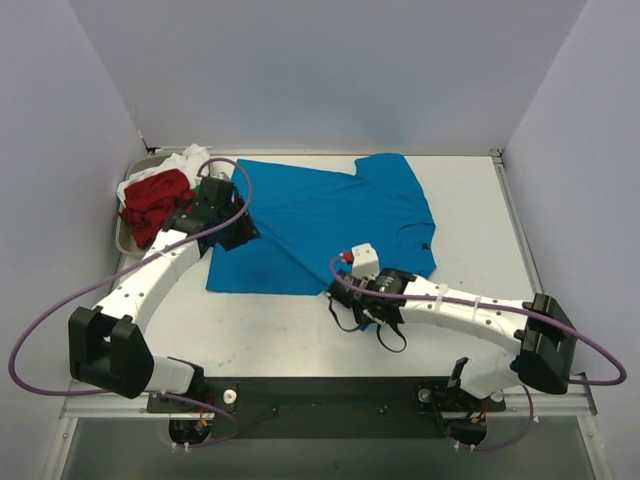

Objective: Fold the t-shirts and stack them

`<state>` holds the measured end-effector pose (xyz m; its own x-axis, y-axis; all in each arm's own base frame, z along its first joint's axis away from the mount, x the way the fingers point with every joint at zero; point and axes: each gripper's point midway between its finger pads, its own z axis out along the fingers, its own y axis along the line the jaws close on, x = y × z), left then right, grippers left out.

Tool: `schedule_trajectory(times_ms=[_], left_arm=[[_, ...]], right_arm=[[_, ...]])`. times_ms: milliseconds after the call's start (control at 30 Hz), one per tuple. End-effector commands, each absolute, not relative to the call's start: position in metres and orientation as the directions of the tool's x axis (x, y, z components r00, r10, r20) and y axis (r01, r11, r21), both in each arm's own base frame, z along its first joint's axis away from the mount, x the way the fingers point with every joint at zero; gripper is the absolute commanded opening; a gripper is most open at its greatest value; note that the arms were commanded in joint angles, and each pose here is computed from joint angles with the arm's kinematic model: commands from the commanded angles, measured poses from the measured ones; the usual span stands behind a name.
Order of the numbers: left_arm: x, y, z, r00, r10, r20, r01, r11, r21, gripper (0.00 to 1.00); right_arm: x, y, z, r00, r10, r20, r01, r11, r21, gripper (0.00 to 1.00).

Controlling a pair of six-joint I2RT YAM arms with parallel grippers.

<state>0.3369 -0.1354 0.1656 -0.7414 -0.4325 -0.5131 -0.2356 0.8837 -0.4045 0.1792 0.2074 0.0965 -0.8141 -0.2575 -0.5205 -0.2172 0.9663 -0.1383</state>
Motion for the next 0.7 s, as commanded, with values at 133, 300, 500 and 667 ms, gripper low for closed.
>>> schedule_trajectory(times_ms=[133,300,500,667], left_arm=[[0.34,-0.143,0.181,-0.714,-0.413,-0.566,-0.173,0.887,-0.428,0.51],[0.338,-0.15,0.18,-0.726,-0.396,-0.563,-0.157,0.891,-0.425,0.51],[0.336,-0.155,0.187,-0.724,-0.381,-0.575,-0.14,0.897,-0.419,0.51],[0.333,-0.152,0.189,-0.722,-0.379,-0.579,-0.142,0.9,-0.412,0.51]], right_arm=[[0.136,0.16,0.078,-0.808,-0.191,-0.557,-0.029,0.958,-0.286,0.94],[0.163,0.171,0.097,-0.751,-0.247,-0.612,-0.002,0.928,-0.372,1.0],[0.211,0.188,0.097,-0.762,-0.267,-0.59,-0.018,0.92,-0.392,0.96],[0.233,0.184,0.074,-0.81,-0.196,-0.553,0.003,0.941,-0.339,0.81]])
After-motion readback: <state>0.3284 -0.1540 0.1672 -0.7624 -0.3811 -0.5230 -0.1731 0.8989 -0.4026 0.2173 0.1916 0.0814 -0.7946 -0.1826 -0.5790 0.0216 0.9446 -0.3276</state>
